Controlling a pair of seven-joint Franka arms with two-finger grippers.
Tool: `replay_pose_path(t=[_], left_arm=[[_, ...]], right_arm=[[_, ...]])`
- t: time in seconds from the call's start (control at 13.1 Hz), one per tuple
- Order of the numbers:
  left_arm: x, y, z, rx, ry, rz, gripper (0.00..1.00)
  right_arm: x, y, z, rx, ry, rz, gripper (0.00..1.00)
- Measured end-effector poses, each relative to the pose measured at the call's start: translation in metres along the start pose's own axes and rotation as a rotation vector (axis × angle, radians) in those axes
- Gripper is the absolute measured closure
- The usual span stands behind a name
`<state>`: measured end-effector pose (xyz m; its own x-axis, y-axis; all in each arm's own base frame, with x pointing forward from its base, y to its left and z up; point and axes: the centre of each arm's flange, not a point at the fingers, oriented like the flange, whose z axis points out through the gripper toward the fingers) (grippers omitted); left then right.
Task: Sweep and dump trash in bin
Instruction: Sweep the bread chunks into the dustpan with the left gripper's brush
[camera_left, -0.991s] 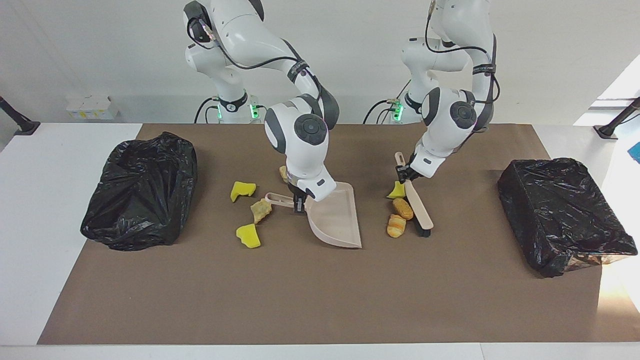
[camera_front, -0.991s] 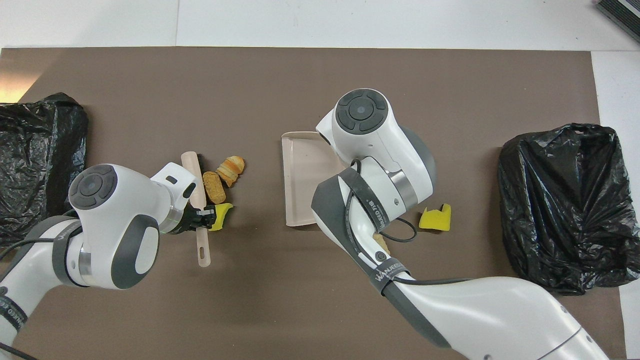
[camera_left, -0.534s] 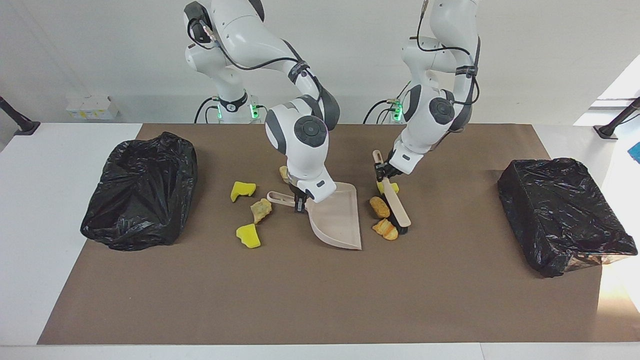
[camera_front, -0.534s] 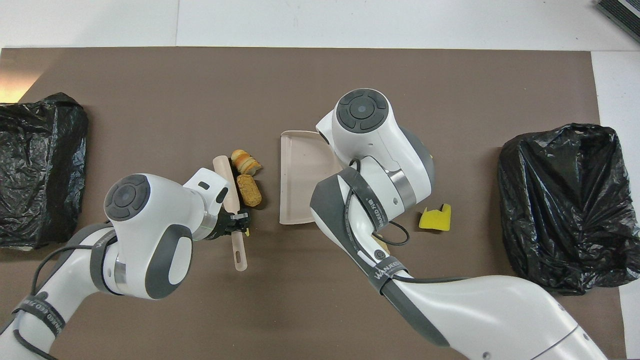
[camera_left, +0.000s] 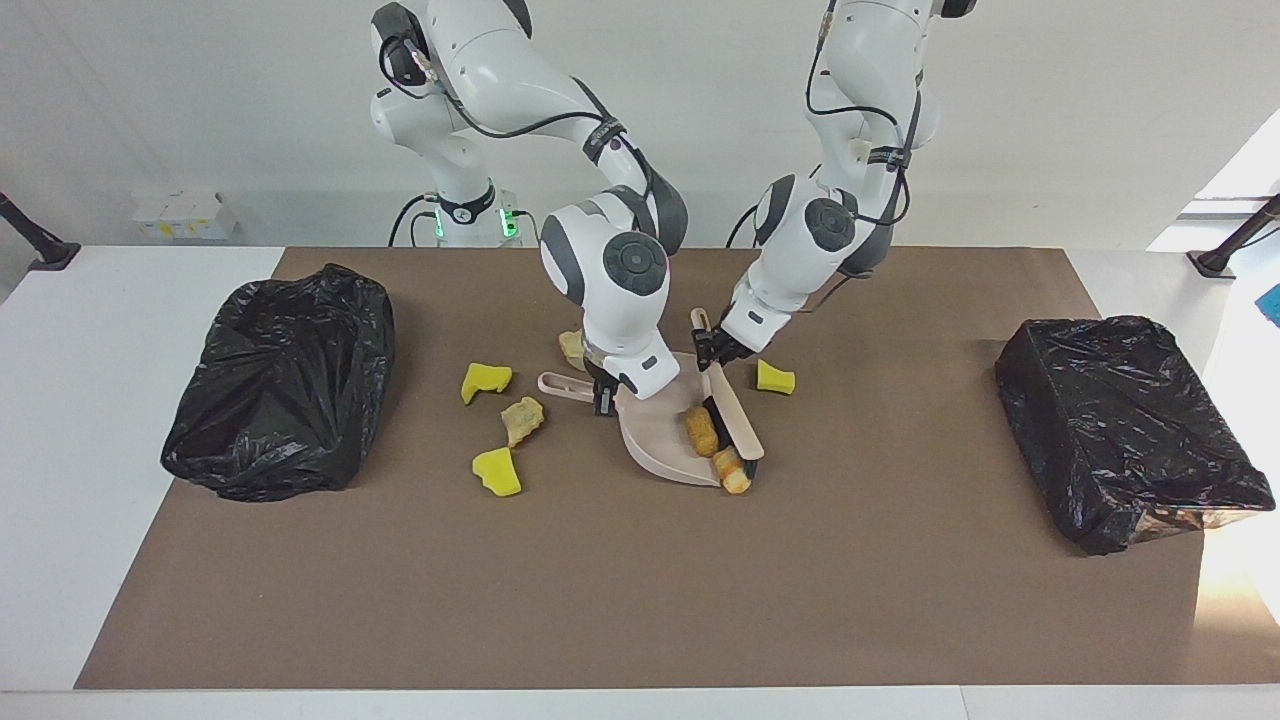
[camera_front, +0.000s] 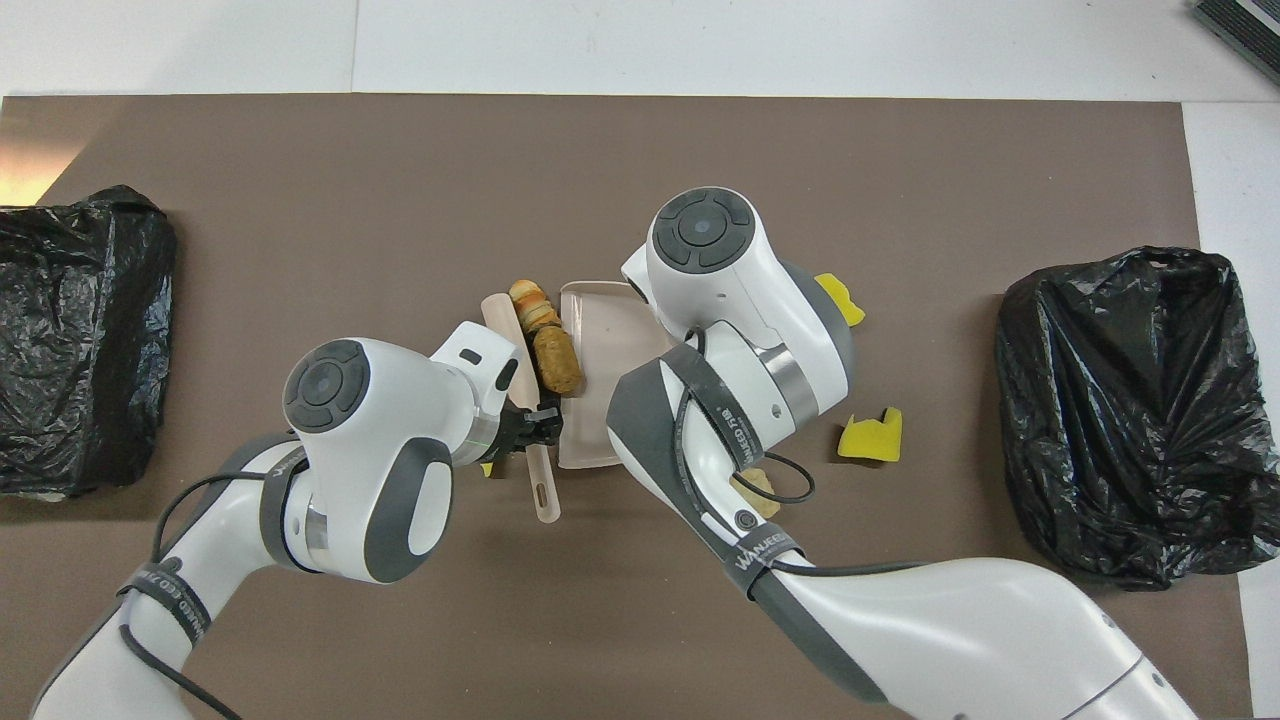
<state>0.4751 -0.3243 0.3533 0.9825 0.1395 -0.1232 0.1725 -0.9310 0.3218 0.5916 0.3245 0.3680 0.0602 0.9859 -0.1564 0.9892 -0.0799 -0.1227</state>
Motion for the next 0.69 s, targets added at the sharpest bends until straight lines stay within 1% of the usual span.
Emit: replay_pose_path(t=[0.15, 0.3, 0.38, 0.46, 0.61, 0.69], left_arm=[[0.001, 0.012, -0.01, -0.017, 0.003, 0.008, 0.73], [0.002, 0.01, -0.023, -0.012, -0.028, -0.003, 0.73], [0.002, 0.007, -0.031, -0.009, -0.044, -0.034, 0.73], [0.0, 0.004, -0.042, -0.006, -0.059, -0.093, 0.73], [-0.006, 0.002, -0.065, 0.0, -0.07, -0.261, 0.73], [-0.008, -0.002, -0.071, 0.021, -0.077, -0.348, 0.73]], right_arm=[[0.0, 0.0, 0.0, 0.0, 0.0, 0.004, 0.69], [0.0, 0.0, 0.0, 0.0, 0.0, 0.005, 0.69], [0.0, 0.0, 0.0, 0.0, 0.001, 0.005, 0.69], [0.0, 0.0, 0.0, -0.001, 0.001, 0.005, 0.69], [0.0, 0.0, 0.0, -0.001, 0.001, 0.005, 0.69], [0.0, 0.0, 0.0, -0.002, 0.002, 0.005, 0.69]])
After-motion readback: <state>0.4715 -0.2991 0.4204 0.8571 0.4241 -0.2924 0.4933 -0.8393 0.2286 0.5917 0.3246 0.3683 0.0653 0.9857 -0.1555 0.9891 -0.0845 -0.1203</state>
